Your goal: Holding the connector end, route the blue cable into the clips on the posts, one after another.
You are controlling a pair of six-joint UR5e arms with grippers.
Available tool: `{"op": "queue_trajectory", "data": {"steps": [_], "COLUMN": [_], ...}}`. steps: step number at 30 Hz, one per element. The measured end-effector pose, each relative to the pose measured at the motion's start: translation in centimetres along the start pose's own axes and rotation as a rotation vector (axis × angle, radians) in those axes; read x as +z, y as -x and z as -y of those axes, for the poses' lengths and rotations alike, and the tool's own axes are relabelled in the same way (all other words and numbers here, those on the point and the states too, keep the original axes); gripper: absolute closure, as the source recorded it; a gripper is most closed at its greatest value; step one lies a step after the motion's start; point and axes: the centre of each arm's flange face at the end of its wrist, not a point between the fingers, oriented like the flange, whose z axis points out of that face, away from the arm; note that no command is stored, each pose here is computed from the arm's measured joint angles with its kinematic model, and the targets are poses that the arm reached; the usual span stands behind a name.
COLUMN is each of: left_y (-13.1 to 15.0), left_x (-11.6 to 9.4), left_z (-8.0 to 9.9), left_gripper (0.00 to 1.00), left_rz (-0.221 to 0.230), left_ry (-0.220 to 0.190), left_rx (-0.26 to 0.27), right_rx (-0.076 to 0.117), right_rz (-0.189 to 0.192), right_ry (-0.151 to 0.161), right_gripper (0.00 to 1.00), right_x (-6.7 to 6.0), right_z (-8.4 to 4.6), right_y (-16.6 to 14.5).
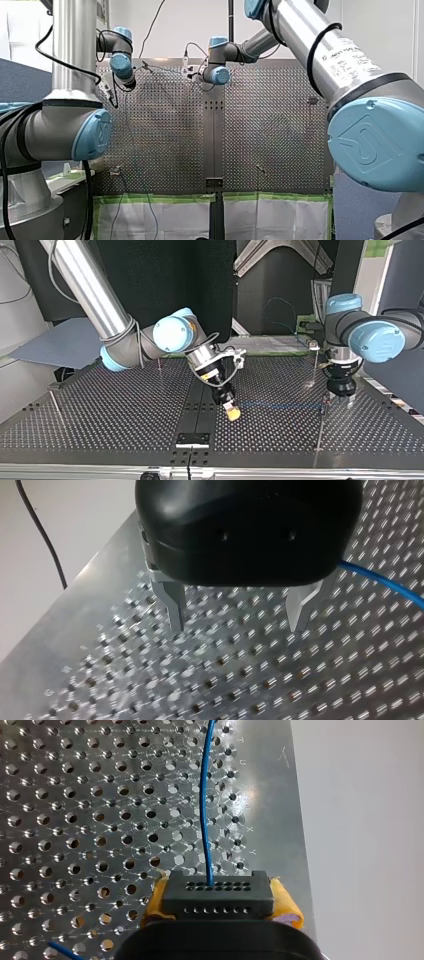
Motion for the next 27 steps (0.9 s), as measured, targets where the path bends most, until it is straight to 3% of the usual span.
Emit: {"op": "queue_trajectory", "data": {"steps": [4,10,18,23,27], "left_y": [-0.5,-0.9,-1.4,-0.9,-0.1], "left_x": [-2.0,-4.5,-7.9,-9.7,-10.1], "left_z": [-0.1,-0.2,-1.3,-1.3,-0.8], "left_gripper": [0.0,0.0,0.0,0.0,0.0], "left_rz": [-0.046,-0.079,-0.097,-0.079,-0.044], "left_ry": [-0.019,-0.055,-0.025,-0.032,-0.07], "left_rx": [-0.034,-0.039,-0.029,0.007,0.048], "right_rx": [-0.002,-0.003,-0.002,-0.002,-0.001], "right_rz": [-0.004,-0.005,0.003,0.007,0.008], "right_ry": [0.0,0.001,0.001,0.001,0.0], "right_gripper": [1.0,1.0,1.0,1.0,1.0], "right_x": [0.0,-0.1,-0.2,-0.3,-0.3], "right_z": [0.0,0.0,0.0,0.0,0.1], "right_y": [-0.5,-0.9,-0.9,-0.9,-0.9]}}
